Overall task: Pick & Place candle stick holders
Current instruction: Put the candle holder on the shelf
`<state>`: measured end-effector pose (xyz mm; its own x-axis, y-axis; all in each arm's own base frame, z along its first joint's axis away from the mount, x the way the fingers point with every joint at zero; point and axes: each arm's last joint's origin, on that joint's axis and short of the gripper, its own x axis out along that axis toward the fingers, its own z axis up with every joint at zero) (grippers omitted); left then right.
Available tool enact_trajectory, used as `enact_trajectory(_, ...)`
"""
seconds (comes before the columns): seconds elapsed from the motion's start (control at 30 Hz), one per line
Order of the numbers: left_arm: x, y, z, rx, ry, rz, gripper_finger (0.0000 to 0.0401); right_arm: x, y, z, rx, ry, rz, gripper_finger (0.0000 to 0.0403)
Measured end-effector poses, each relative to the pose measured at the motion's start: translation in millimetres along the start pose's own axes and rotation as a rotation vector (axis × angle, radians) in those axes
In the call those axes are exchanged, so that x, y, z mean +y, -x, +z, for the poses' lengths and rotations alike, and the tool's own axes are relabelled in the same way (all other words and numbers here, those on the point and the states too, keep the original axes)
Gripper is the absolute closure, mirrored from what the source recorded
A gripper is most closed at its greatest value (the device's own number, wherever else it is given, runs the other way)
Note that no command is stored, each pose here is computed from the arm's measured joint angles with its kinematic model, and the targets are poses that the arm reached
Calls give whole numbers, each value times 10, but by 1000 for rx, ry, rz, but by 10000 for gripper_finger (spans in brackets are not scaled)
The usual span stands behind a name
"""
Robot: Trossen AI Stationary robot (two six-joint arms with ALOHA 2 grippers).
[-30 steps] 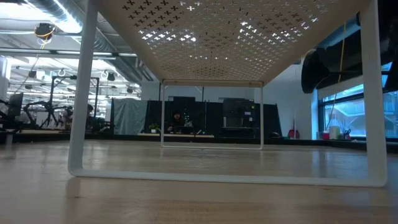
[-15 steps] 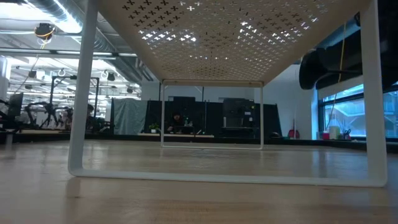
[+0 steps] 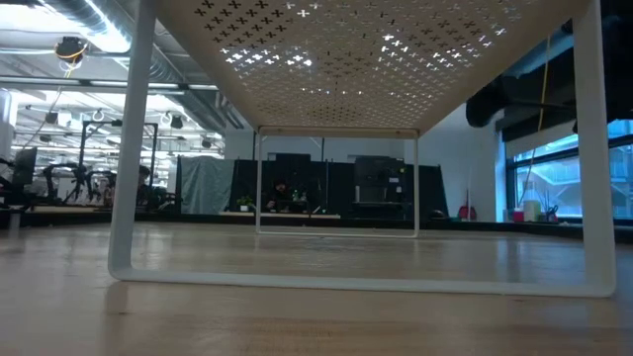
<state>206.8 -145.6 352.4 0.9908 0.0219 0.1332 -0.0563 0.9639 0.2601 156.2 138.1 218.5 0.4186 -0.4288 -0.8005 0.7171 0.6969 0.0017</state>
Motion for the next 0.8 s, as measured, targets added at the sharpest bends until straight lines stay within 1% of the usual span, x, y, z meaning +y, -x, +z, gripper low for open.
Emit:
enact_trajectory(0.2,0,0,0,0,0,0,79,-13,0,4,-13,8,-11,389)
enact_trajectory(0.37,-1,1,0,0,0,0,79,-21,-1,24,-72,13,-16,389)
enact_trajectory(0.63,-1,1,0,0,-1,0,79,-36,0,27,-79,24,-29,389)
enact_trajectory(0.8,-1,0,-1,0,-1,0,79,-32,25,66,-165,30,-28,389)
